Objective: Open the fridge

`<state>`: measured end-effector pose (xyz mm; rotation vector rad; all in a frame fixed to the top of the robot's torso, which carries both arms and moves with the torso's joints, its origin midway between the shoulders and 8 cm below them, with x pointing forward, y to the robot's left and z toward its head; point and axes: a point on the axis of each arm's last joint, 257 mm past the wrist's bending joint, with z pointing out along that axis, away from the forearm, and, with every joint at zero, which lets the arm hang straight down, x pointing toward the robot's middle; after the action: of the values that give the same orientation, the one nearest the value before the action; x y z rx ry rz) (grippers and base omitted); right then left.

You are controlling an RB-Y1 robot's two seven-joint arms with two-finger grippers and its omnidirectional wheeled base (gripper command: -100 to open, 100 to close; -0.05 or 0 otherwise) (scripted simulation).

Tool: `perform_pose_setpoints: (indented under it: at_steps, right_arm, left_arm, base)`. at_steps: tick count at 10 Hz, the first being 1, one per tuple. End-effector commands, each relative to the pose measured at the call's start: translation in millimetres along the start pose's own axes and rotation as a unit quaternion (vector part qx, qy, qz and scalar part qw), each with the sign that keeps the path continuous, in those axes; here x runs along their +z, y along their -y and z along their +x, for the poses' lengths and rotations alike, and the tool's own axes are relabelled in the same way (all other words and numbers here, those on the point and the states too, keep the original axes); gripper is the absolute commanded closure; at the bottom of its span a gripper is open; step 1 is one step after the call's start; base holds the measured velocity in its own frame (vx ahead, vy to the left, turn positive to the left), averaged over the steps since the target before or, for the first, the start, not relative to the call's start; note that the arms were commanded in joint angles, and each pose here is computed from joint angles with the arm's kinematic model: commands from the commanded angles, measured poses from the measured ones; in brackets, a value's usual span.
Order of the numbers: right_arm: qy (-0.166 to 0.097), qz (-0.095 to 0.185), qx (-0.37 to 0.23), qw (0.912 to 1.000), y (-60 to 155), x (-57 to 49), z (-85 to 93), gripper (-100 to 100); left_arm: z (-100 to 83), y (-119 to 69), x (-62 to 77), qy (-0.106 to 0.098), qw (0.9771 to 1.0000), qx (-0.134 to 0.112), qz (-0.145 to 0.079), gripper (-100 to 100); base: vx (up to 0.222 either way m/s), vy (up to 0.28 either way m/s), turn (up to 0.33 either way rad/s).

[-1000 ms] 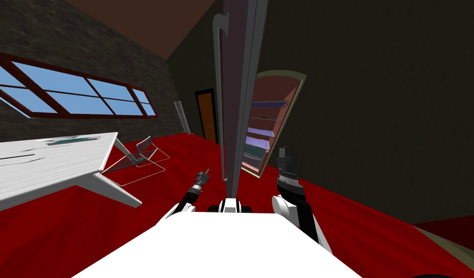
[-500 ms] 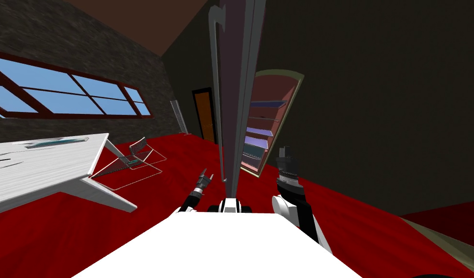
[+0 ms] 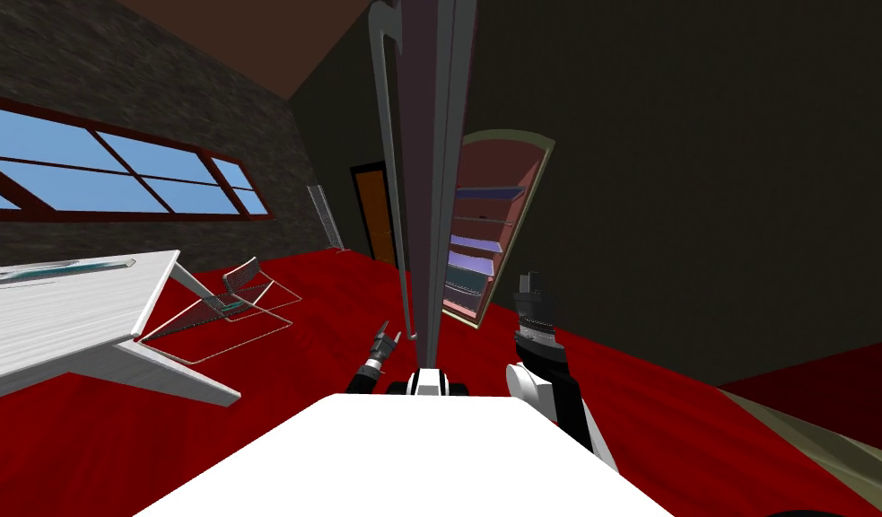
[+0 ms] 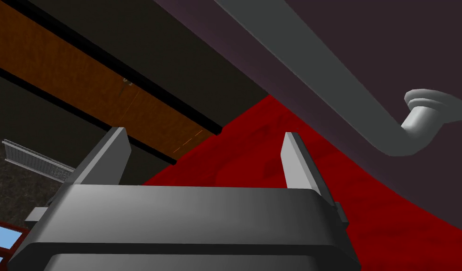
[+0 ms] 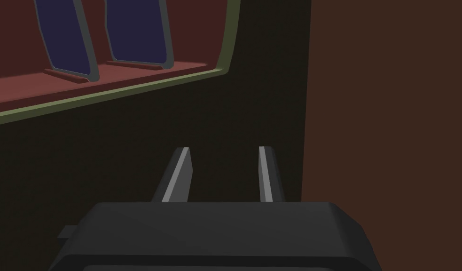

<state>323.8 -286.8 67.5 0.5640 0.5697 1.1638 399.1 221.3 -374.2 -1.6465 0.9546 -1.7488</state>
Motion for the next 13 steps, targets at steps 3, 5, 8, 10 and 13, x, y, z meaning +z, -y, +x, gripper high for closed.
perform_pose_setpoints:
  at_steps: [3, 5, 8, 10, 13]
  right_arm:
    - [0.0, 0.0, 0.0, 1.0, 0, 0.0, 0.0, 0]
    - [0.0, 0.0, 0.0, 1.0, 0, 0.0, 0.0, 0]
    - [0.0, 0.0, 0.0, 1.0, 0, 0.0, 0.0, 0]
    - [0.0, 0.0, 0.0, 1.0, 0, 0.0, 0.0, 0]
    - [0.0, 0.0, 0.0, 1.0, 0, 0.0, -0.1, 0]
  left_arm:
    - [7.0, -40.5, -18.1, 0.003, 0.9998, -0.008, -0.02, -100]
    - [8.6, -47.1, -21.2, 0.004, 0.9997, -0.01, -0.023, -100]
    - [8.4, -43.1, -14.7, 0.004, 0.9997, -0.009, -0.021, -100]
    - [10.4, -45.3, -17.4, -0.003, 0.9995, -0.009, -0.03, 100]
    - [14.4, -44.6, -19.2, -0.016, 0.9991, -0.008, -0.037, 100]
  base:
    - [0.009, -0.032, -0.076]
    - [0.005, -0.025, -0.024]
    - [0.029, -0.005, -0.003]
    - [-0.013, 0.045, -0.034]
    - [-0.019, 0.214, -0.078]
